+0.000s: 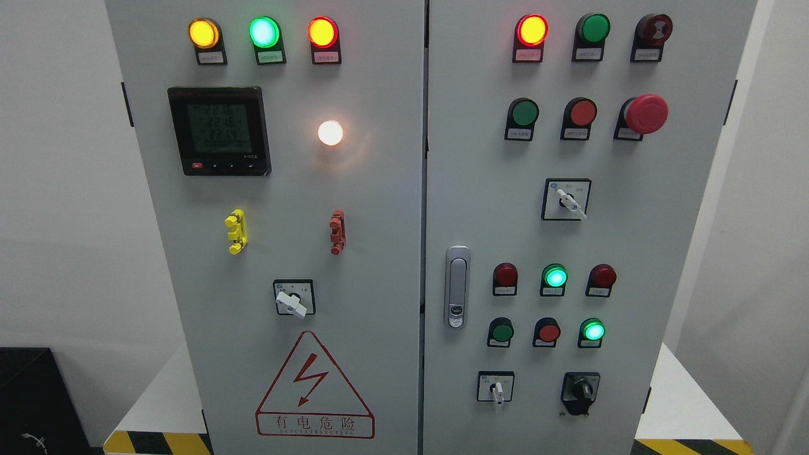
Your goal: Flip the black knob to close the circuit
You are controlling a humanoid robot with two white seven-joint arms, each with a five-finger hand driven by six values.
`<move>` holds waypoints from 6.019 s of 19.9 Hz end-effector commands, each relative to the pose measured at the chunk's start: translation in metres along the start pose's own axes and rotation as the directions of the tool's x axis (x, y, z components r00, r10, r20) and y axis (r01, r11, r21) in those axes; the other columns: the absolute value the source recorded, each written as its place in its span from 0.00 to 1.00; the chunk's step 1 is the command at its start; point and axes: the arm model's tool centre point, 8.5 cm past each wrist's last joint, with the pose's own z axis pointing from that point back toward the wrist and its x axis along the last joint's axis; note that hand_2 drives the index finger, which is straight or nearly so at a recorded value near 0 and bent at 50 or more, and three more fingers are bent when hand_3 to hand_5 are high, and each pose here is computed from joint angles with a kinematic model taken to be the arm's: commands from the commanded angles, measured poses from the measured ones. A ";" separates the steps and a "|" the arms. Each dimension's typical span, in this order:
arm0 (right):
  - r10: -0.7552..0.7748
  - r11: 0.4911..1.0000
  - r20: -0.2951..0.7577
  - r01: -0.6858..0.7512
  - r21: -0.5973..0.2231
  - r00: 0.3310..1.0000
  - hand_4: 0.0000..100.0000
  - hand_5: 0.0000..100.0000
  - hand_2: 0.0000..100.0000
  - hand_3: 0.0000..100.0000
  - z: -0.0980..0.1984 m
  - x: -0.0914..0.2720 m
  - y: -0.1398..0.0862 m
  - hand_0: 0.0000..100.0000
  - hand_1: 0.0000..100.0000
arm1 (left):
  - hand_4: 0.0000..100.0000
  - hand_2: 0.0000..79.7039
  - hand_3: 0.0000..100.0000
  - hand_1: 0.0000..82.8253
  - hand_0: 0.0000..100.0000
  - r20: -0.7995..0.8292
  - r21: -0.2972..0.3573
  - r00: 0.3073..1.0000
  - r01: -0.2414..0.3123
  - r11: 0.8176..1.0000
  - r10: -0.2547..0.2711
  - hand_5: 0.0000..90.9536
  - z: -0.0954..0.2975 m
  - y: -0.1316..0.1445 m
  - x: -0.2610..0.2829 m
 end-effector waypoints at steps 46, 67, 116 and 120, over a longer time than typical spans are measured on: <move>0.480 0.871 0.677 -0.391 -0.296 0.557 0.51 0.35 0.46 0.66 0.054 0.242 0.007 0.00 0.10 | 0.00 0.00 0.00 0.00 0.00 -0.014 -0.008 0.999 0.042 0.999 -0.042 0.00 0.001 -0.001 -0.006; 0.720 0.692 0.644 -0.338 -0.638 0.260 0.72 0.71 0.75 0.90 0.134 0.346 0.026 0.00 0.13 | 0.00 0.00 0.00 0.00 0.00 -0.015 -0.008 0.999 0.043 0.999 -0.044 0.00 0.002 -0.001 -0.007; 0.993 0.106 0.103 -0.056 -0.993 0.053 0.78 0.78 0.79 0.96 0.298 0.504 0.058 0.00 0.07 | 0.00 0.00 0.00 0.00 0.00 -0.014 -0.008 0.999 0.042 0.999 -0.042 0.00 0.001 -0.001 -0.006; 0.992 0.104 0.100 -0.055 -0.993 0.072 0.78 0.78 0.79 0.96 0.302 0.509 0.057 0.00 0.08 | 0.00 0.00 0.00 0.00 0.00 -0.014 -0.008 0.999 0.043 0.999 -0.043 0.00 0.001 -0.001 -0.006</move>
